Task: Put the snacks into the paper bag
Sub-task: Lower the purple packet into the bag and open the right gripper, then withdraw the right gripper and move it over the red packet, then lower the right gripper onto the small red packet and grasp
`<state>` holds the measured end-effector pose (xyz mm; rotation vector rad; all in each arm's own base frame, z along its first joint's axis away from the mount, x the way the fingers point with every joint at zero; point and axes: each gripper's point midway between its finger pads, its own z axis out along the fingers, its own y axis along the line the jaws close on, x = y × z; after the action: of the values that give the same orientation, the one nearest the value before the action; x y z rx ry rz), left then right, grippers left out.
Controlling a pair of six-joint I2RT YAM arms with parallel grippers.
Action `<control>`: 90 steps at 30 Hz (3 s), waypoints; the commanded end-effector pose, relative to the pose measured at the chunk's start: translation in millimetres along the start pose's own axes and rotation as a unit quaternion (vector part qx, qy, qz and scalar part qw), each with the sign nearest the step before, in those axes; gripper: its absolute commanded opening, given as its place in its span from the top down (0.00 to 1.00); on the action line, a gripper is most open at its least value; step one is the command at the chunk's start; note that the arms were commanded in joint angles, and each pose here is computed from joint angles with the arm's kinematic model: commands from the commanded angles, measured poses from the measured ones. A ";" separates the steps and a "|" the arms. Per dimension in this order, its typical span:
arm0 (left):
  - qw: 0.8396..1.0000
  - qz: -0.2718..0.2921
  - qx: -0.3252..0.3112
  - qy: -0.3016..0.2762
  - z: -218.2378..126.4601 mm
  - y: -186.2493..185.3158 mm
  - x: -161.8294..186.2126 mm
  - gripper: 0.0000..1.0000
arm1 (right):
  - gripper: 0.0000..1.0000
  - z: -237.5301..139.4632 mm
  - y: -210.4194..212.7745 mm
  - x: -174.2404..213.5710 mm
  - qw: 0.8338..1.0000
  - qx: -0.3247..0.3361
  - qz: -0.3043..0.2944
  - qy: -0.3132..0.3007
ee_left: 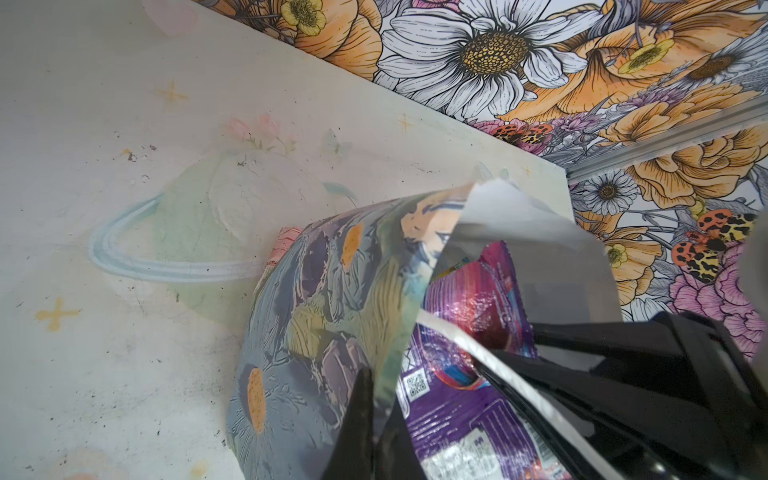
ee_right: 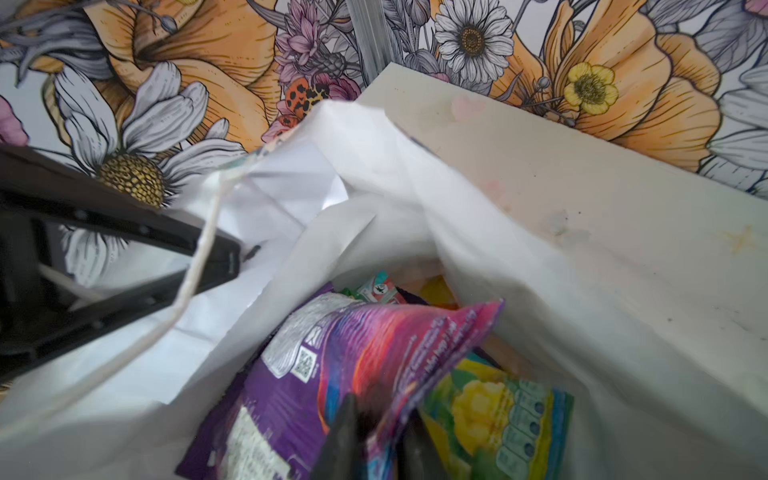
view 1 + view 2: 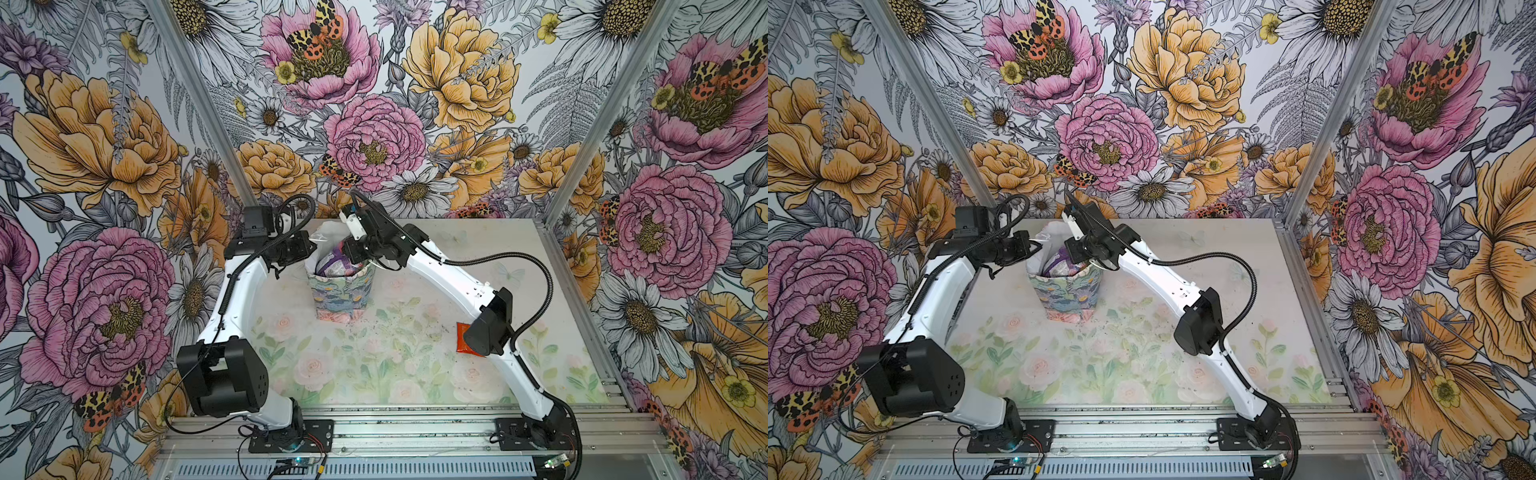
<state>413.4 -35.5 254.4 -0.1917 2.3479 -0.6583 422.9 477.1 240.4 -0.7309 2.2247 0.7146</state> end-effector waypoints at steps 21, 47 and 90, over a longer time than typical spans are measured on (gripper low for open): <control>1.000 0.009 0.016 -0.010 -11.3 -10.3 -5.1 1.00 | 0.12 -182.1 -2.8 -101.8 0.985 0.035 -0.029 -0.165; 1.000 0.007 0.011 -0.010 -11.1 -7.2 -4.9 1.00 | 0.03 -216.9 -155.1 236.2 0.940 0.214 0.264 0.010; 1.000 0.007 0.014 -0.008 -9.9 -8.4 -3.6 1.00 | 0.80 -178.6 -194.8 382.4 0.887 0.246 0.375 0.113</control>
<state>413.3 -35.6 254.2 -0.1920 2.3489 -0.6589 245.4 112.9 20.1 0.3473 2.7432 0.3581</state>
